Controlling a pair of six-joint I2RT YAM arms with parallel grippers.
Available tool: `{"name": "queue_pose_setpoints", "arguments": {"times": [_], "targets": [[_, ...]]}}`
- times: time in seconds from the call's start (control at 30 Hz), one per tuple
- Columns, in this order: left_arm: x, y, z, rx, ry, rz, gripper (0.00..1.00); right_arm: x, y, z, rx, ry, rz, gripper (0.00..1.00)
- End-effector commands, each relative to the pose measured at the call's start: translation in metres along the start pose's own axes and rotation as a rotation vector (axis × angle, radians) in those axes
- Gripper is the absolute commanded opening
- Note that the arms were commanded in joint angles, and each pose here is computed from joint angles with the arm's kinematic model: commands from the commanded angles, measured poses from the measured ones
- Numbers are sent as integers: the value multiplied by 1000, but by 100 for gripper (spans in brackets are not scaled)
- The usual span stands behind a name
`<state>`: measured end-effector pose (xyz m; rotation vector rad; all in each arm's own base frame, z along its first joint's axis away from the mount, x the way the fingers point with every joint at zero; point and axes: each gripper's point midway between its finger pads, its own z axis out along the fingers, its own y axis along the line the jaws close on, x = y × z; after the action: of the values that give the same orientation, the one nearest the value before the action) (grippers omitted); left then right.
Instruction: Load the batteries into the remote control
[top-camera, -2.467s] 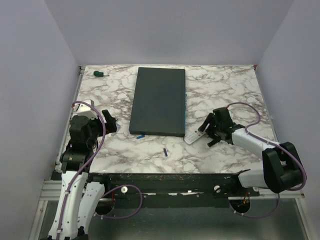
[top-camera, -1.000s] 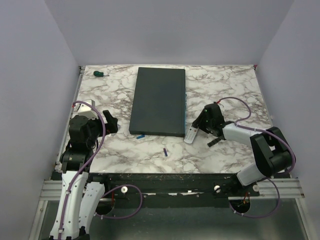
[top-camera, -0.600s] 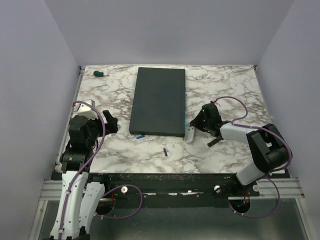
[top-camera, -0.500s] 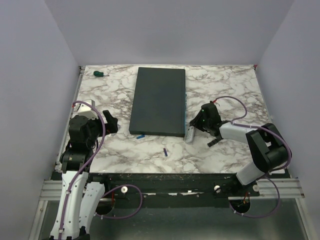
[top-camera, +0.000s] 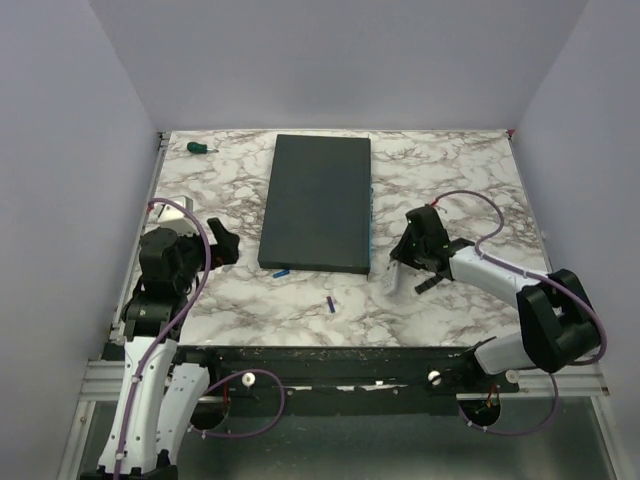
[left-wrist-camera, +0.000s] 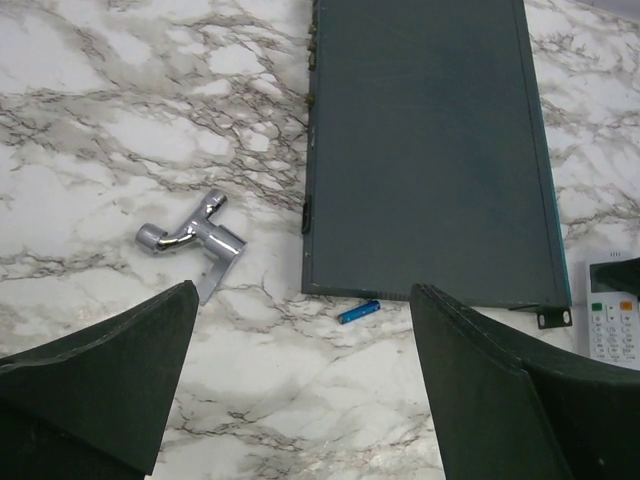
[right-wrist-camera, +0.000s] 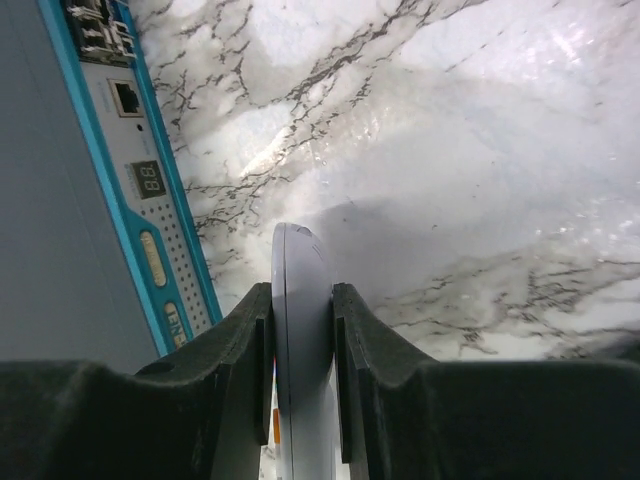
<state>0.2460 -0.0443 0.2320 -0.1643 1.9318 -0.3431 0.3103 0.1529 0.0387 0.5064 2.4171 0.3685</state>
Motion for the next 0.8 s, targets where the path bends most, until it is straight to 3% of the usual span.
{"name": "queue_pose_setpoints", "arguments": {"times": [0.0,0.3,0.5,0.77], "targets": [[3,-28,3,87,43,-30,88,-22,-2,-29,78,-28,-57,1],[13,-120,-28,435,-21,40,92,-49,30,-72,-15,-75,-3,1],[42,-181,-27,517,48,184,92,-56,54,-85,-56,-51,11,1],[66,-256,-15,470,81,337,93,-46,65,-83,-71,-16,10,1]]}}
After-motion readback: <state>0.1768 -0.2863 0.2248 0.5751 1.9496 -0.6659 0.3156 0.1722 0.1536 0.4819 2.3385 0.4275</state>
